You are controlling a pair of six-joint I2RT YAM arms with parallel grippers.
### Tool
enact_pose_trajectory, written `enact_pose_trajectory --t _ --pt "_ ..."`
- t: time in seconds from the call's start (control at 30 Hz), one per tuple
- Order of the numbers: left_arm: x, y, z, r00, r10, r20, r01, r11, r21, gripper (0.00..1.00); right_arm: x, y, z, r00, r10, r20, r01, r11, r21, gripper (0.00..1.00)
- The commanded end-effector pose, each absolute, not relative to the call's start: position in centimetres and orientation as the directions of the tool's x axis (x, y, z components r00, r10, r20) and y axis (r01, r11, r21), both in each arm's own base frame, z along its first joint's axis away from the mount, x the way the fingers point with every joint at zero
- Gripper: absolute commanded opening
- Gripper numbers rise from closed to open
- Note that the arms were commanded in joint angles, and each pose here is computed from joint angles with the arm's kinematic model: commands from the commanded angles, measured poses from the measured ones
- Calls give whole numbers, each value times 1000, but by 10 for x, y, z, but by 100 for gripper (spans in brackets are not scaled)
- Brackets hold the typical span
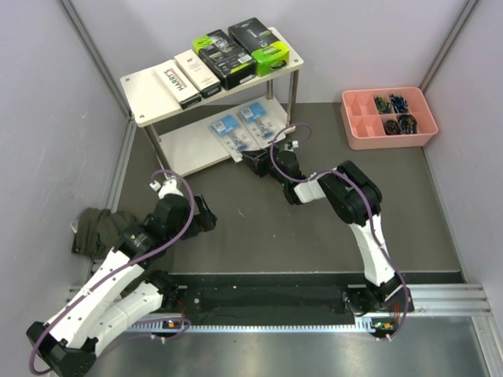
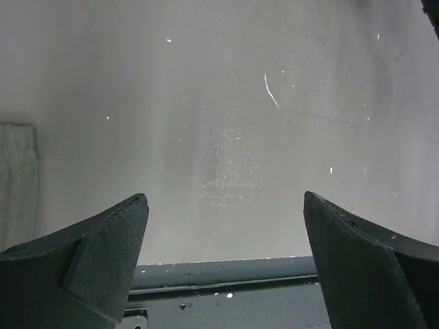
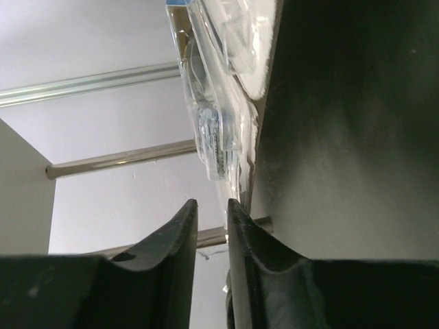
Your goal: Place and organize the shaving razors onto the shelf
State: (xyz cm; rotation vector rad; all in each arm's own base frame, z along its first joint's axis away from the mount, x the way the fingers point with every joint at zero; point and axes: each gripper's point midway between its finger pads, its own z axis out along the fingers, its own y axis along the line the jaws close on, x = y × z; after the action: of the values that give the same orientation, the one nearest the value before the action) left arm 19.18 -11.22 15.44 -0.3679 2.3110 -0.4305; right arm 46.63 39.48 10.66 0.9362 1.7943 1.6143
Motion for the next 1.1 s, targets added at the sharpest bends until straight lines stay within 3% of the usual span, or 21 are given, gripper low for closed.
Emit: enact_pose_trajectory --t 0.0,0.07,0.27,1.07 --pt "194 -114 157 -673 -395 -626 -130 896 -425 99 460 384 151 -616 788 23 39 1 999 29" --pt "194 -114 156 -674 -394 -625 -130 896 -425 99 457 381 146 -616 788 22 47 9 999 36" --pt "194 -114 156 -674 -395 -624 -131 895 -426 99 451 378 126 -615 788 40 86 17 996 36" --pt "195 -114 157 -678 -382 -628 -127 902 -412 99 481 400 103 -629 776 46 124 41 991 25"
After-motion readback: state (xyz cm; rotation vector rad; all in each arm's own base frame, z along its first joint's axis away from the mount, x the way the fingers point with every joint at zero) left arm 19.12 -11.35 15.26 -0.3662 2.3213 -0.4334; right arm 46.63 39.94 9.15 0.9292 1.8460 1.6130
